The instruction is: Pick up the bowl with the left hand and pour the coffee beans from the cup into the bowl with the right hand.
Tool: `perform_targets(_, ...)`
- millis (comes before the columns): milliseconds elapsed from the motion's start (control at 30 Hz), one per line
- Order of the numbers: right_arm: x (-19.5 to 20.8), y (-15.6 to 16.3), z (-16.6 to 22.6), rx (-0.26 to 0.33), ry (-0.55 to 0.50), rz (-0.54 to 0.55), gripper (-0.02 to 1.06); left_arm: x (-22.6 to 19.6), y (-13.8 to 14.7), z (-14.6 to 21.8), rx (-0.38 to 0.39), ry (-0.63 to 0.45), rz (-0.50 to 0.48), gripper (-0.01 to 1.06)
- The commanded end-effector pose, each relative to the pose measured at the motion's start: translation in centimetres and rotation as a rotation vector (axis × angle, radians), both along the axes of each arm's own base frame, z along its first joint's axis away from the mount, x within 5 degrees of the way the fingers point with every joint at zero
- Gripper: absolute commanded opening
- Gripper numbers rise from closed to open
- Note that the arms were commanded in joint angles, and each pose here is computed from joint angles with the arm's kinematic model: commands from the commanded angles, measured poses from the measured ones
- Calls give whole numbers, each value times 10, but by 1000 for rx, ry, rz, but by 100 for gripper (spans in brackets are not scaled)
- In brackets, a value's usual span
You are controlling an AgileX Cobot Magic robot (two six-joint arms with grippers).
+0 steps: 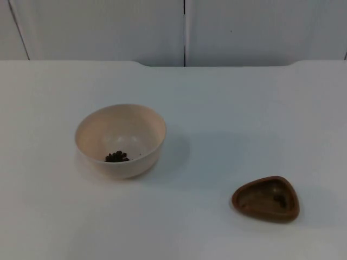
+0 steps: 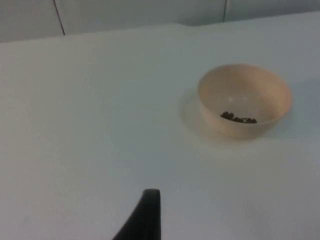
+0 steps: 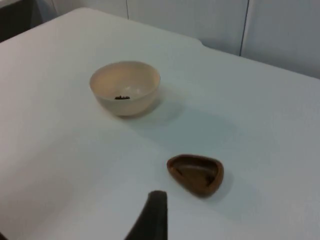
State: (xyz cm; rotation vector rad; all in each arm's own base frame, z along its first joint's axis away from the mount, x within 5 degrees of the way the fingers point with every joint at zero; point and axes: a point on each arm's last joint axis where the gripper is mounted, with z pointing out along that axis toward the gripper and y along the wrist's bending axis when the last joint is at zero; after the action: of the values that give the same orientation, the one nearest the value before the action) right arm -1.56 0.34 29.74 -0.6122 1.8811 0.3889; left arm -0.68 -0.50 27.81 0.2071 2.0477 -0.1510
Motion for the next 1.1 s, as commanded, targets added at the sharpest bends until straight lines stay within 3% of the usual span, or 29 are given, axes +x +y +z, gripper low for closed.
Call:
perform_targets(0,-2,0,-3,-10,32,0,82,1,0,-3,-5,6,9,94)
perform_targets(367,-1,-4,-8,-62,57,-25,82,1,0,-3,-4,8,9,94)
perform_targets(733,-1,-7,-10,-67,93,-66,82,1,0,-3,-4,8,9,94)
perform_targets(833,1,-5,-5,11,63,-72,82,1,0,-3,-4,8,9,94)
perform_targets(933,2,-4,-1,30,20,-72,82,1,0,-3,-4,8,9,94)
perform_targets(1067,7,-6,-10,-26,33,-99,82,1,0,-3,-4,8,9,94)
